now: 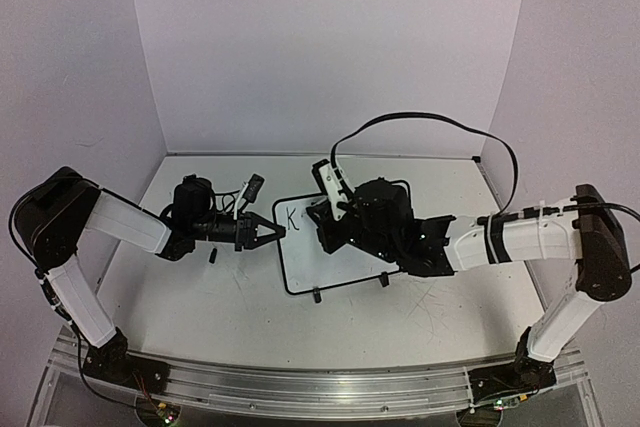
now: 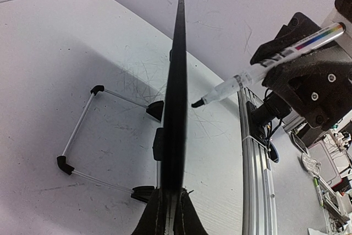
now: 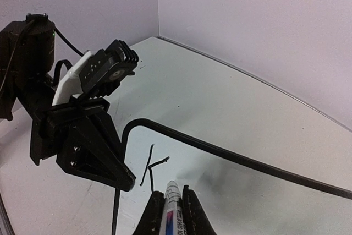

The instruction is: Write a sentence on the whiteboard

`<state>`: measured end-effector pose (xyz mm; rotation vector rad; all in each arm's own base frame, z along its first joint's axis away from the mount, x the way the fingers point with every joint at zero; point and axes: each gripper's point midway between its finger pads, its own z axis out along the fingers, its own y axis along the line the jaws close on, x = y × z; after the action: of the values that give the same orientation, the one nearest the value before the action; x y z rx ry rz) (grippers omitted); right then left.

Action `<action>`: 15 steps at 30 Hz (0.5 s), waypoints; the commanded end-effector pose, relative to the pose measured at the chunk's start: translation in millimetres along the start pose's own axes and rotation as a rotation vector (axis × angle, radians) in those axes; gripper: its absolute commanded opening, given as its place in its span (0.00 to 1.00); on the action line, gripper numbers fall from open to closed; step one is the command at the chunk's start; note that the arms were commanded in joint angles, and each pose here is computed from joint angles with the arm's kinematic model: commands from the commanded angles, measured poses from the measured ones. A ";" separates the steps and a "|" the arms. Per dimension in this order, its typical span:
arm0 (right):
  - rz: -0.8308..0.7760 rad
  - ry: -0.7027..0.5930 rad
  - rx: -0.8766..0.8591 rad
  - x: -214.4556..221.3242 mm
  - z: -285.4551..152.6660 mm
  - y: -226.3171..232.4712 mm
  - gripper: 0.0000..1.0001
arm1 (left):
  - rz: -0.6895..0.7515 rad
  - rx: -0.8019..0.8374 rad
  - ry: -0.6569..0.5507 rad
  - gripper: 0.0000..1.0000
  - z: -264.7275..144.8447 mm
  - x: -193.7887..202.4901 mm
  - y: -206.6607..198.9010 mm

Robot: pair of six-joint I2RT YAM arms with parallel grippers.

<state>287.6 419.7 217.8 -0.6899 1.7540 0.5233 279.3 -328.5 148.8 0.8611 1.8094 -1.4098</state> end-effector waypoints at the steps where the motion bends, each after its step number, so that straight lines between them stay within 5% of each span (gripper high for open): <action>1: 0.013 -0.033 -0.035 -14.8 6.8 9.8 0.00 | 0.054 0.035 -0.032 0.00 -3.9 -16.9 -14.4; 15: 0.018 -0.024 0.016 -9.8 12.2 2.4 0.00 | 0.061 0.039 -0.035 0.00 -4.7 -18.9 -16.4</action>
<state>288.4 425.5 207.5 -0.7094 1.7698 0.5240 278.2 -328.6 150.0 0.8665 1.8051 -1.4148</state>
